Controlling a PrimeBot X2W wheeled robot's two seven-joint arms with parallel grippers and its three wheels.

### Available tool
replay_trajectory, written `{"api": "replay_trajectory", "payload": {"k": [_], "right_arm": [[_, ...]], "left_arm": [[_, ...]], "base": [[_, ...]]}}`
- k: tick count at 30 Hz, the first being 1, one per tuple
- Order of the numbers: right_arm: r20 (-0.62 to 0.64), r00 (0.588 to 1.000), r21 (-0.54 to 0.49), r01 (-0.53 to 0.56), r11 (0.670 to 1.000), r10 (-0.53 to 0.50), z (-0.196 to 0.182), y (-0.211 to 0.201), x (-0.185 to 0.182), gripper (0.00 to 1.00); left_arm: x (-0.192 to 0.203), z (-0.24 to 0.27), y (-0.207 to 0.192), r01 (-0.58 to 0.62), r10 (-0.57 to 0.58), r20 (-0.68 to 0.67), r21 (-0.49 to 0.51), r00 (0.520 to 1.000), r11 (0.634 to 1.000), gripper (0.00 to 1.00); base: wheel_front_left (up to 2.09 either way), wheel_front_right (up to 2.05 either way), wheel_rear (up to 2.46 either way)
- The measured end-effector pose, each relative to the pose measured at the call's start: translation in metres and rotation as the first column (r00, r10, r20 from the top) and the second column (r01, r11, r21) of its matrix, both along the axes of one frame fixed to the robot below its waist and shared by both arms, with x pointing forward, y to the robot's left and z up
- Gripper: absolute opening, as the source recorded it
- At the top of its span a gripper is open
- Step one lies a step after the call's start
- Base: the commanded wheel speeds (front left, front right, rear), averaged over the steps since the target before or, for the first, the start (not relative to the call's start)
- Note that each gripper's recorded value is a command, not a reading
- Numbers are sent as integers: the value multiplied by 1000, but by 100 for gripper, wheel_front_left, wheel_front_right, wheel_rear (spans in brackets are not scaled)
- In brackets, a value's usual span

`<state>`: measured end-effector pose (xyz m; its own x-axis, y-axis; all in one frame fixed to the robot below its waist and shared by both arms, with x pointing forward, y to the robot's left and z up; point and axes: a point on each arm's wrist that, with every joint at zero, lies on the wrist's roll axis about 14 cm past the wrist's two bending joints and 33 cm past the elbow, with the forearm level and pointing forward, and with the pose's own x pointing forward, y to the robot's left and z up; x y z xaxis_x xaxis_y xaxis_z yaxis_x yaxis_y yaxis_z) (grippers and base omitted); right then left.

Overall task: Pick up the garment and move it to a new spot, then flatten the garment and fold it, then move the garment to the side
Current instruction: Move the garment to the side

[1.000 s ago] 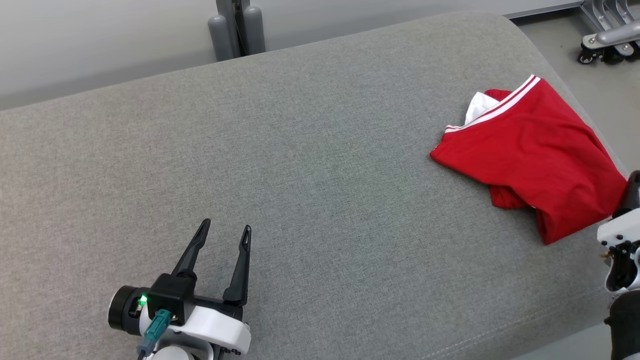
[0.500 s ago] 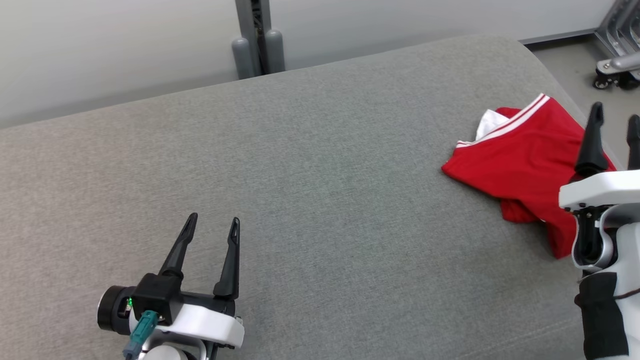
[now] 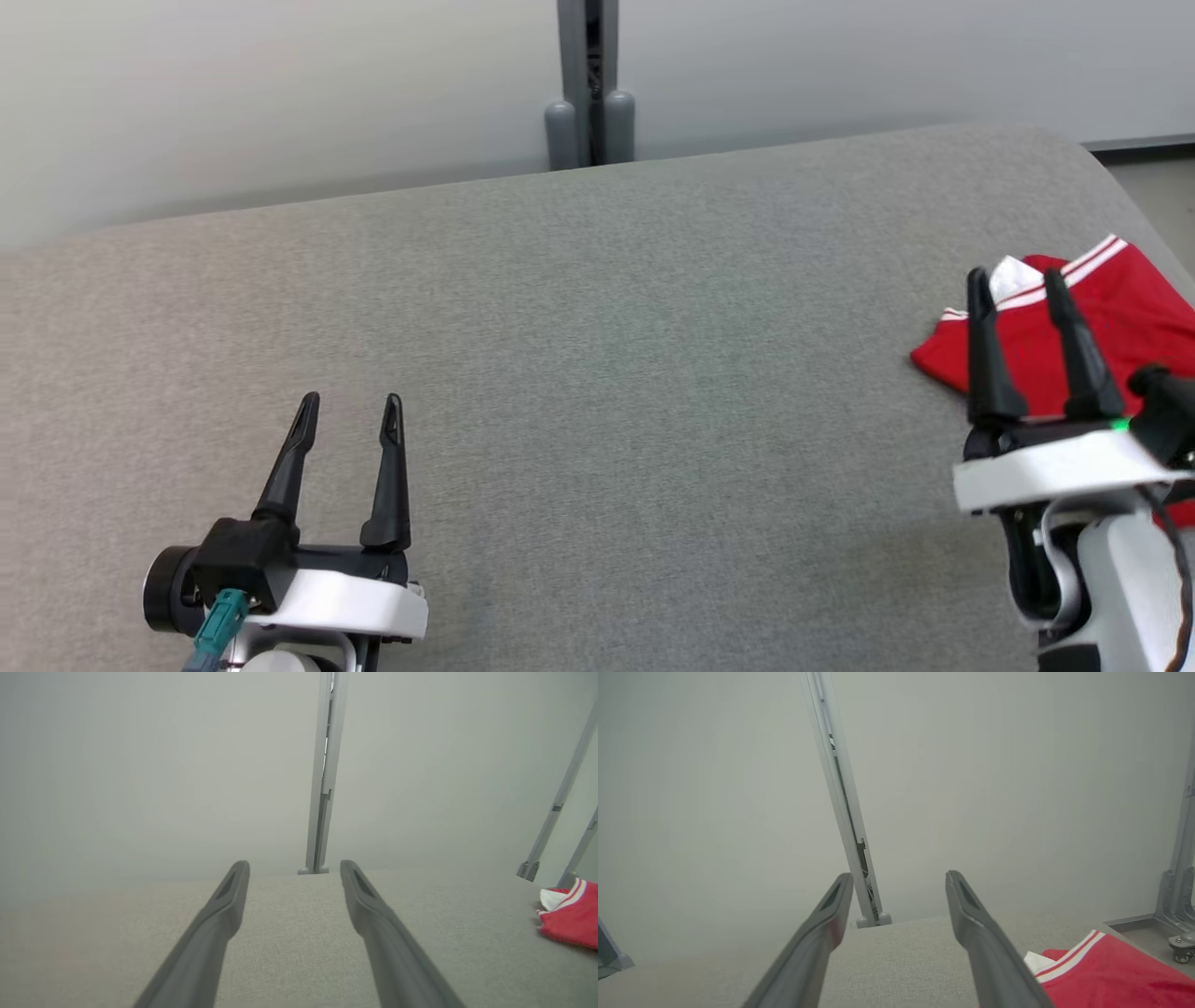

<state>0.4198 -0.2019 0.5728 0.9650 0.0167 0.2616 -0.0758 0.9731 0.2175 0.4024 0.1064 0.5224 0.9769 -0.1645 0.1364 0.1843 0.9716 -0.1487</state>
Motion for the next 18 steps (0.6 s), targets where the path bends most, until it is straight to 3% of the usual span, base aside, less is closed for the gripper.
{"api": "replay_trajectory", "payload": {"k": [18], "right_arm": [[-144,968,-81,-220,972,207,-56,86,-24,100]], "left_arm": [[-30,-18,52,-167,164,-75,-40,984,985,100]], "base": [[0,0,0]]}}
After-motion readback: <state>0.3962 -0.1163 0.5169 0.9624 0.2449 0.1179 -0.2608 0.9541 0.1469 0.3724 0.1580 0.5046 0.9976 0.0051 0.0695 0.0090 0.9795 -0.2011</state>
